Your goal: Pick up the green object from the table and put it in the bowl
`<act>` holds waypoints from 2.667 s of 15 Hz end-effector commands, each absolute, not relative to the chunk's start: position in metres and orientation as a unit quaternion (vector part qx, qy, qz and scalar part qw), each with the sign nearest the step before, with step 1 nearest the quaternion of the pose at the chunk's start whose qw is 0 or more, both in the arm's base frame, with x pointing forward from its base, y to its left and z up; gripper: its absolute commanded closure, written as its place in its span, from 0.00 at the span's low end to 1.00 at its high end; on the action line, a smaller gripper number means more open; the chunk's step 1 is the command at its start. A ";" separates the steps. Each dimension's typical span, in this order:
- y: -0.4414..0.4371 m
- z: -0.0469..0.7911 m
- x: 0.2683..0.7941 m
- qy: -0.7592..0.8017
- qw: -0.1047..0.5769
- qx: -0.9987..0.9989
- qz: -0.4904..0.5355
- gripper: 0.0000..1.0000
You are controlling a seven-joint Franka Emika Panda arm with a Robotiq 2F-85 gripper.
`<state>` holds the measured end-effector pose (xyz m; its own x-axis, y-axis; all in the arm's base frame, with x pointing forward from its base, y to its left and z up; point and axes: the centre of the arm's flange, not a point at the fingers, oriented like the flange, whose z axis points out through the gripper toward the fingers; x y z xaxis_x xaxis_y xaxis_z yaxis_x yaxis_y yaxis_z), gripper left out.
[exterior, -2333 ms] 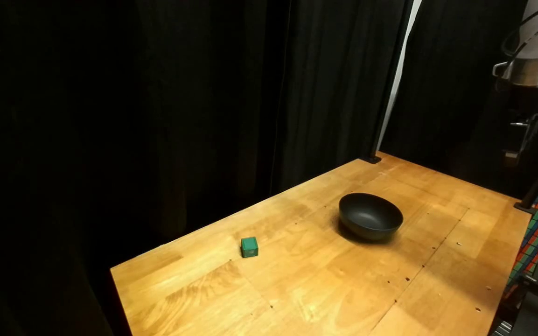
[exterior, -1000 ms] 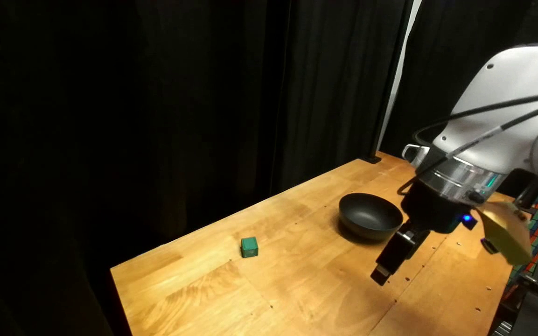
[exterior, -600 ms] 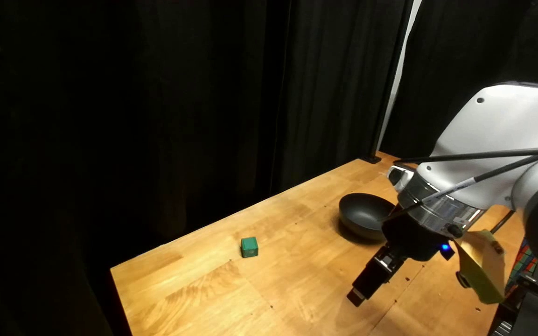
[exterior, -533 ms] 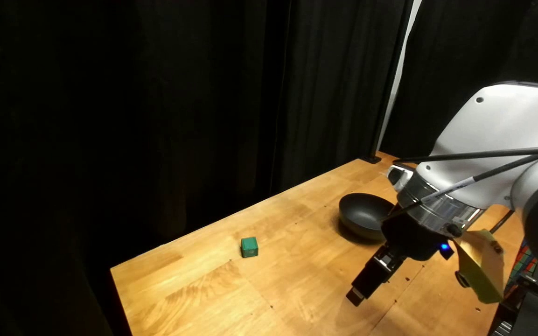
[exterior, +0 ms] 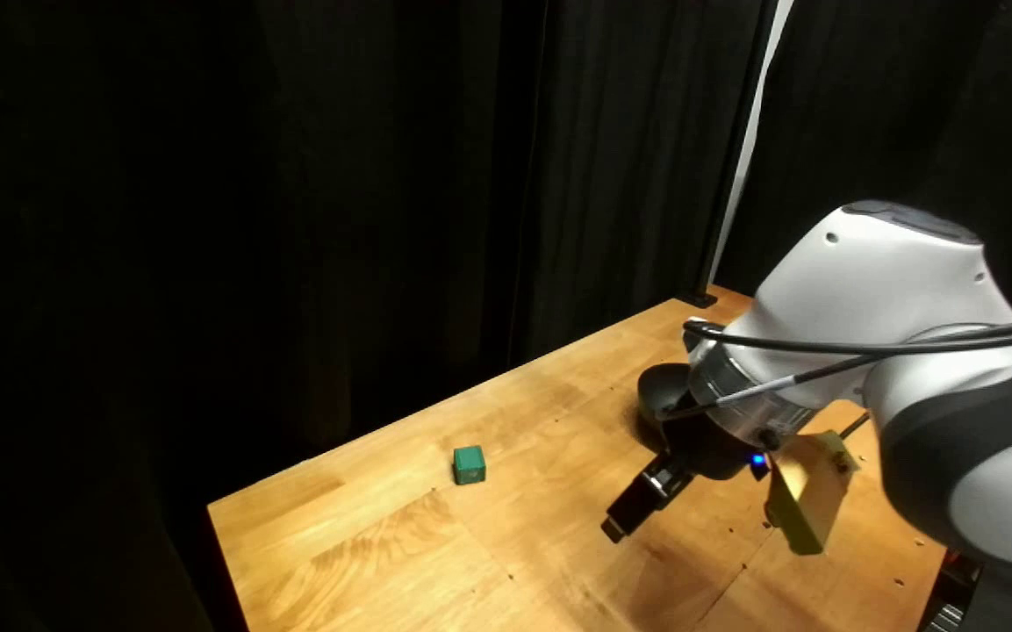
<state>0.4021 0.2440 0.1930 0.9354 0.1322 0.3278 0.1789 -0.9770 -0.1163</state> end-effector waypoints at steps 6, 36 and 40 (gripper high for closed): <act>0.374 0.139 0.473 -0.100 0.063 -0.964 -0.236 0.00; 0.343 0.156 0.569 0.014 -0.083 -0.961 -0.262 0.81; 0.317 0.189 0.573 0.031 -0.090 -0.968 -0.232 0.81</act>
